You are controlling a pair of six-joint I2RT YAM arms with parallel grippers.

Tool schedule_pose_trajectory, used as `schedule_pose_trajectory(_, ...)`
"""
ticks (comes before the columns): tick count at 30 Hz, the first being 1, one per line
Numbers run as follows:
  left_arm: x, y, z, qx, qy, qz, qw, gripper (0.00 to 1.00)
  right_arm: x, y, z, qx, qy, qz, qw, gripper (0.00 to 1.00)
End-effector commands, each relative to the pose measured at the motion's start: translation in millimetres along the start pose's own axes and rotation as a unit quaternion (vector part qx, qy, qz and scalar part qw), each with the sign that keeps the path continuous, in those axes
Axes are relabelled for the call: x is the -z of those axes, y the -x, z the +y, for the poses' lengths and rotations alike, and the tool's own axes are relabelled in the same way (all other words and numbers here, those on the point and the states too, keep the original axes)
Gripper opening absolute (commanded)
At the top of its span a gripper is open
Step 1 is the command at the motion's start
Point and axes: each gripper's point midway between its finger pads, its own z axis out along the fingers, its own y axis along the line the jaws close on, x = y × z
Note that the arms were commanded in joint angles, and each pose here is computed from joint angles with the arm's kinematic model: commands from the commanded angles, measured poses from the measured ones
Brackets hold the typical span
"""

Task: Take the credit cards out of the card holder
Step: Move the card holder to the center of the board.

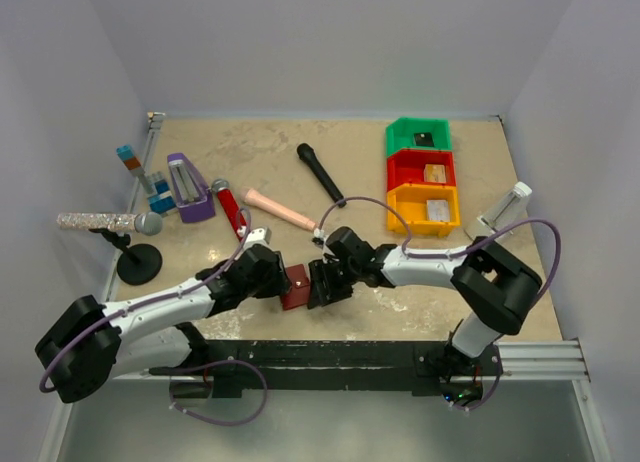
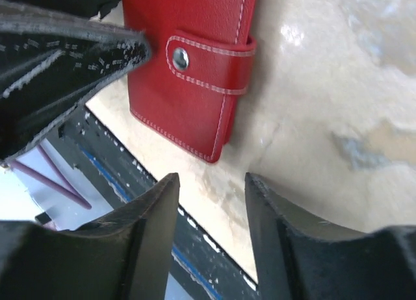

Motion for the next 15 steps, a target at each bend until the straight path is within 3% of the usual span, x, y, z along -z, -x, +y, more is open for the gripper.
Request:
schedule_pose_trajectory(1,7,24,-19,-0.003,-0.012,-0.03,0.999,0.55,18,12,1,0.009,-0.014,-0.049,0.999,0.54)
schedule_pose_trajectory(5,19,28,0,0.023,0.02,-0.055,0.998,0.58,38,17,-2,0.023,-0.024,-0.078,0.996,0.65)
schedule_pose_trajectory(9,23,19,10,0.053,0.008,-0.061,0.997,0.59,40,27,11,0.036,-0.01,-0.079,0.996,0.63)
schedule_pose_trajectory(10,22,16,11,0.059,0.004,-0.057,0.997,0.57,38,29,13,0.035,-0.008,-0.076,0.996,0.62)
schedule_pose_trajectory(12,19,8,10,0.065,-0.009,-0.047,0.997,0.42,33,35,17,0.029,0.001,-0.074,0.997,0.59)
schedule_pose_trajectory(15,16,-1,8,0.07,-0.021,-0.032,0.997,0.38,21,40,19,0.011,0.011,-0.06,0.998,0.57)
